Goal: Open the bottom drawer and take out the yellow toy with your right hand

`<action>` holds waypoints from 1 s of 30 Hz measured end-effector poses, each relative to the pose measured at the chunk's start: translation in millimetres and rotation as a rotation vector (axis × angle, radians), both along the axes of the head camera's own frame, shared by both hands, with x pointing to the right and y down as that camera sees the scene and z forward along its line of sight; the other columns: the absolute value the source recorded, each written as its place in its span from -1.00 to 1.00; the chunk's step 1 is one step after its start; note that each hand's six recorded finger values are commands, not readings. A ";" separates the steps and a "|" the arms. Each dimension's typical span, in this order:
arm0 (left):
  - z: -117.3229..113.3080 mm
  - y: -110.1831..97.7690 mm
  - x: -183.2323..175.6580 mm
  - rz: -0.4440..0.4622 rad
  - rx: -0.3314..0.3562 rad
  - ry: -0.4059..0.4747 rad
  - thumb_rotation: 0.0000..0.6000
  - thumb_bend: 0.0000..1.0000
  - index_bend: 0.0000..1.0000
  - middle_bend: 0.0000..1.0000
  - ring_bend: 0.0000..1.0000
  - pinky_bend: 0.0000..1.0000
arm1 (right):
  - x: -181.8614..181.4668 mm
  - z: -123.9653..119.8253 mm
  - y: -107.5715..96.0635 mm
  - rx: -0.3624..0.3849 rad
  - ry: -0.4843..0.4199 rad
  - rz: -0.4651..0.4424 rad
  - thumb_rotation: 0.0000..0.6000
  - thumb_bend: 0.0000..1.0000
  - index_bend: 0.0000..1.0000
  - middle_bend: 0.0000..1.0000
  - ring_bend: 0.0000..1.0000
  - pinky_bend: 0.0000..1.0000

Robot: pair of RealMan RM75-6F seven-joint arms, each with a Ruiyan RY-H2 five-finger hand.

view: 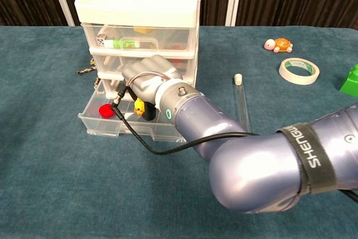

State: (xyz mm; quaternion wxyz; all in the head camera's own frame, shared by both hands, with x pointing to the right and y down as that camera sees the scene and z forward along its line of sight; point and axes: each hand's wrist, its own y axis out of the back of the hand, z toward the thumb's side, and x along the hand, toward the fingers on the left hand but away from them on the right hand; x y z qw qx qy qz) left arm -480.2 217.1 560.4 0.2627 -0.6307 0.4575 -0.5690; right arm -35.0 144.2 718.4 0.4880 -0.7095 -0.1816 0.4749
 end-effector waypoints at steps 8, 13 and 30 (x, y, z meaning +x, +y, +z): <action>0.0 0.2 0.1 0.001 0.000 -0.002 1.00 -0.04 -0.84 -1.00 -1.00 -1.00 | 6.2 -17.4 -1.7 -0.008 -0.048 0.018 1.00 -0.16 0.08 1.00 1.00 1.00; 0.5 0.3 0.0 0.003 -0.002 -0.005 1.00 -0.04 -0.84 -1.00 -1.00 -1.00 | 17.4 -32.7 -6.8 0.000 -0.081 0.043 1.00 -0.16 0.08 1.00 1.00 1.00; -0.2 1.0 0.6 0.001 0.006 -0.008 1.00 -0.04 -0.84 -1.00 -1.00 -1.00 | 121.8 -60.7 -7.0 -0.027 -0.059 0.132 1.00 -0.16 0.09 1.00 1.00 1.00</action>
